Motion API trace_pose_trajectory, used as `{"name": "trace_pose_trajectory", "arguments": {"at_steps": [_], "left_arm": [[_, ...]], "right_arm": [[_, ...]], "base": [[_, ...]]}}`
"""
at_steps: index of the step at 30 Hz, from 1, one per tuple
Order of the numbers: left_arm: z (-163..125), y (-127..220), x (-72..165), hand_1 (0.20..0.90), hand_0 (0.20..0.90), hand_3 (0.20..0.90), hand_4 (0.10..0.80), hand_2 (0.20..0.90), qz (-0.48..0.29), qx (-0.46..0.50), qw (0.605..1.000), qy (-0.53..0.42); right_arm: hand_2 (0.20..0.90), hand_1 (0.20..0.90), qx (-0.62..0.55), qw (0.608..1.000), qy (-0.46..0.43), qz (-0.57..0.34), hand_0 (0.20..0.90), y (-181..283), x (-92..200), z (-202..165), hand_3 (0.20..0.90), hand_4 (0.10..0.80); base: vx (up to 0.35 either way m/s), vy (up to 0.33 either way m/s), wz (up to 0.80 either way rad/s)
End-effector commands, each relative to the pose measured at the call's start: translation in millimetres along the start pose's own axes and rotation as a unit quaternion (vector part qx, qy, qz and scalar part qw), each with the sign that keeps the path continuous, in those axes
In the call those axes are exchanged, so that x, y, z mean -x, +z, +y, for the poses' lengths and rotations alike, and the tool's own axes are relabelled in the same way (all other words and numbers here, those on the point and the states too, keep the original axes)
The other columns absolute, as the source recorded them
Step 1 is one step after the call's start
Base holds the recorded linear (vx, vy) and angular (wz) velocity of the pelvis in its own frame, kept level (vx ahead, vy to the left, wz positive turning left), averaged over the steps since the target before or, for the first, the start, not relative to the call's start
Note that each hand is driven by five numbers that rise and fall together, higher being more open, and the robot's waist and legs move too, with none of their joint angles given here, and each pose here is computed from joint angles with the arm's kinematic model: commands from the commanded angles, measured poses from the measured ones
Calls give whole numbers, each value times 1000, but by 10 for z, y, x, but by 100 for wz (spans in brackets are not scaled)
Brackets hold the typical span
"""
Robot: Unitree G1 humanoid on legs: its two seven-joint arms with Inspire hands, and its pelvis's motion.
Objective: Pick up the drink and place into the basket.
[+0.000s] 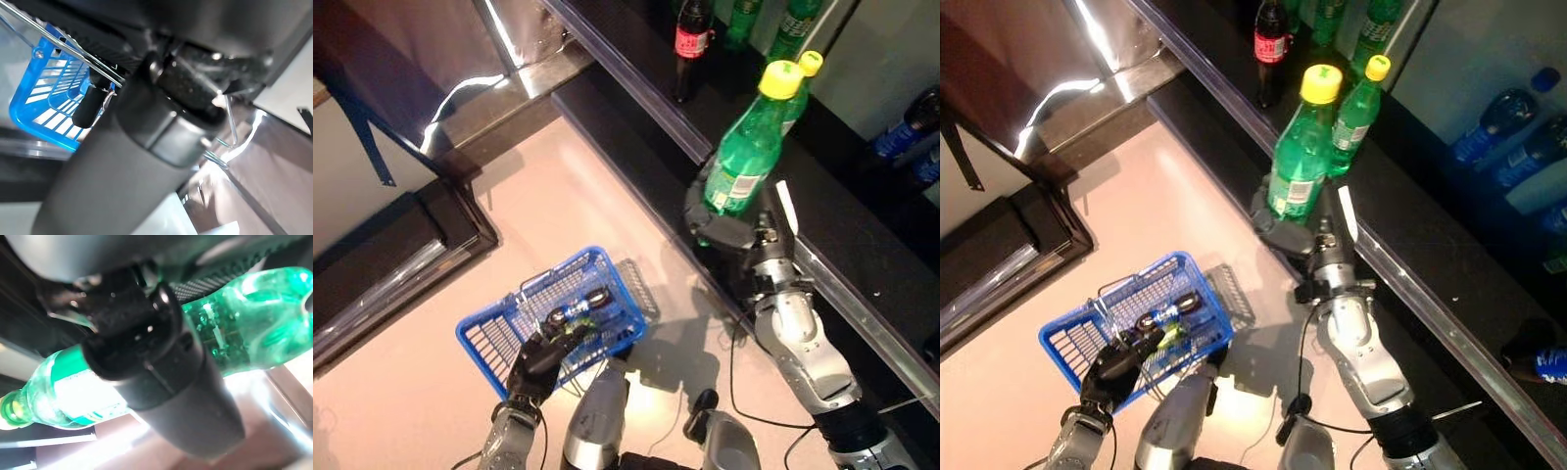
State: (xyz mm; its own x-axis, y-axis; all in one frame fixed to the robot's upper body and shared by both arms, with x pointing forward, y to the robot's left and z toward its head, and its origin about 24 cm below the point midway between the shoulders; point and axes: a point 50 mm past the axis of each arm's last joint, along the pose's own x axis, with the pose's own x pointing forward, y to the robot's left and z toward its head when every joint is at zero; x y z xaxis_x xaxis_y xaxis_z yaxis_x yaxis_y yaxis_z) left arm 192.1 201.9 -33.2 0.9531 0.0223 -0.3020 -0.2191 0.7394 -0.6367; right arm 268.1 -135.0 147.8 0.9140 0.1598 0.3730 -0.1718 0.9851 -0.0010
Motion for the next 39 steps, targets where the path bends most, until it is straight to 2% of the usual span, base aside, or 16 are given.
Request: {"name": "trace_pose_trajectory", "arguments": {"at_steps": [1, 6, 9, 15, 22, 23, 26, 34, 39], "left_arm": [[-866, 650, 95, 300, 300, 200, 100, 300, -163, -17, 949, -269], [-1167, 741, 178, 300, 300, 200, 100, 300, -155, -10, 922, -355], [-1401, 784, 249, 300, 300, 200, 100, 300, -141, -21, 893, -428], [-1612, 811, 325, 300, 300, 200, 100, 300, -120, -14, 860, -496], [-1732, 813, 397, 300, 300, 200, 100, 300, -105, -7, 830, -548], [-1791, 823, 456, 300, 300, 200, 100, 300, -105, -9, 805, -583], [-1846, 830, 511, 300, 300, 200, 100, 300, -100, -19, 780, -618], [-1885, 874, 582, 300, 300, 200, 100, 300, -88, -8, 746, -660], [-1884, 916, 684, 300, 300, 200, 100, 300, -84, 14, 706, -703]], "right_arm": [[300, 300, -56, 984, 70, -156, 300, 597, -72, 278, 200, 100], [300, 300, -88, 987, 77, -109, 300, 451, -109, 463, 200, 100], [300, 300, -101, 988, 85, -75, 300, 326, -118, 607, 200, 100], [300, 300, -110, 989, 94, -37, 300, 189, -104, 807, 200, 100], [300, 300, -90, 991, 94, -12, 300, 76, -128, 908, 200, 100], [300, 300, -79, 993, 89, 1, 300, 8, -141, 926, 200, 100], [300, 300, -67, 994, 83, 22, 300, -112, -149, 938, 200, 100], [300, 300, -23, 994, 69, 76, 300, -399, -41, 957, 200, 100], [300, 300, -7, 991, 48, 122, 300, -670, 75, 903, 200, 100]], "base": [[8, -42, 16], [37, -55, 22], [42, -72, 26], [27, -29, 13], [23, -8, 7], [25, 17, 4], [21, 17, 2], [30, 32, 4], [0, 0, 0]]}}
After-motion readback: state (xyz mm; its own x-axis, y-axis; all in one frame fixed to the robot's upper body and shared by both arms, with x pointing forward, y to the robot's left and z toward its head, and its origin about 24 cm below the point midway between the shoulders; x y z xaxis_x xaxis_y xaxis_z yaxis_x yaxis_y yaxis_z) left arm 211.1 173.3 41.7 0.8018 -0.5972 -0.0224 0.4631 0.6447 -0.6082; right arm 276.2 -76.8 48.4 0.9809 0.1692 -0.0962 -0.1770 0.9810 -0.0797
